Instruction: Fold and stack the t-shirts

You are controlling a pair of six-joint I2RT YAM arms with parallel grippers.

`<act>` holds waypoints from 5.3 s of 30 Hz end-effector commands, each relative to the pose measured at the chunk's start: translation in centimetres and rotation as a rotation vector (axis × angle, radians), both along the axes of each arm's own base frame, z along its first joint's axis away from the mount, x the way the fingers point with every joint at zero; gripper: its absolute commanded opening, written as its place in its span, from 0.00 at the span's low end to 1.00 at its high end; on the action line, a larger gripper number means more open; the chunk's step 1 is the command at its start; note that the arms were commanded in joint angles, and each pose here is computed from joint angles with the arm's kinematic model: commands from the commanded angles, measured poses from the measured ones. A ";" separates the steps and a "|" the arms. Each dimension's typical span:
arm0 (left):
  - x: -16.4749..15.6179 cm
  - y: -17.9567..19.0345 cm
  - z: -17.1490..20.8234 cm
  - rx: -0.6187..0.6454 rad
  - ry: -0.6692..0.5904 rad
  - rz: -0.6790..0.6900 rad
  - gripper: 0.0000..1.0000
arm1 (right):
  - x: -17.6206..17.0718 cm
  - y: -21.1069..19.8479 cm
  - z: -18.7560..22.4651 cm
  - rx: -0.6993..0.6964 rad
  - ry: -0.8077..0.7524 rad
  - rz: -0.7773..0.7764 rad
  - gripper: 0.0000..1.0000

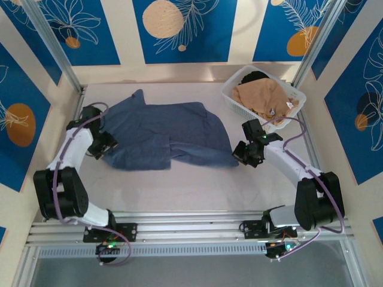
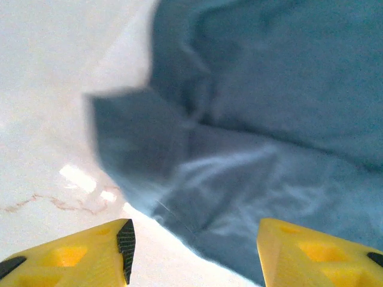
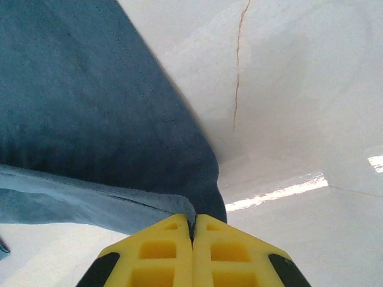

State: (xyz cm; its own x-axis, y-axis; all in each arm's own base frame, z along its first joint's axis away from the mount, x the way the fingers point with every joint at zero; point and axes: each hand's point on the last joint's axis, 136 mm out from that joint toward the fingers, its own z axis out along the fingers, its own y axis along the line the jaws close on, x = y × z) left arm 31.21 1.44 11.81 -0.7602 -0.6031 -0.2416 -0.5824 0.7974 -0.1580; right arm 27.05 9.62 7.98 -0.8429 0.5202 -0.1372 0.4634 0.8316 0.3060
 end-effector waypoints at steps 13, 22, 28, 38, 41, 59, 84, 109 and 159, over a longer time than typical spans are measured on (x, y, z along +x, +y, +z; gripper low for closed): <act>-4.6 -22.3 -6.7 0.086 0.134 -0.714 0.71 | 0.4 -0.9 -0.3 0.030 0.053 -0.025 0.00; -3.8 -22.2 -9.9 0.216 0.196 -0.742 0.68 | 0.7 -1.2 -0.3 0.059 0.048 -0.038 0.00; -1.9 -20.6 -10.1 0.365 0.186 -0.723 0.18 | 0.7 -1.3 -0.5 0.063 0.051 -0.044 0.00; 0.1 -11.0 4.5 0.437 -0.116 -0.379 0.00 | 6.1 -1.4 6.3 0.087 -0.140 -0.067 0.00; 0.5 -8.6 8.9 0.398 -0.236 -0.291 0.00 | 8.2 -1.4 9.8 0.098 -0.231 -0.080 0.00; -5.4 2.0 31.7 0.518 -0.776 0.053 0.00 | 8.5 -0.3 28.1 0.224 -0.656 -0.016 0.00; 9.9 -0.5 37.3 0.420 -0.843 -0.100 0.00 | 13.7 6.4 33.7 0.496 -0.820 0.208 0.00; -0.1 1.5 53.7 0.452 -1.400 -0.116 0.00 | 24.5 4.4 43.1 0.548 -1.043 0.216 0.00; -11.2 -8.7 -3.4 -0.353 -0.045 0.024 0.00 | 4.1 -5.4 -3.4 -0.081 0.147 -0.174 0.00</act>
State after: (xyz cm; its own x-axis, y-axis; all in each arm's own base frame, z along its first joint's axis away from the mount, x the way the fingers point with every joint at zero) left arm 18.62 -6.50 7.13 -0.7360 -0.6767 -0.0191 -0.6107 0.6760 -0.4123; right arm 32.54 5.04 5.17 -0.7614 0.6434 -0.0793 0.6170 0.7567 0.2162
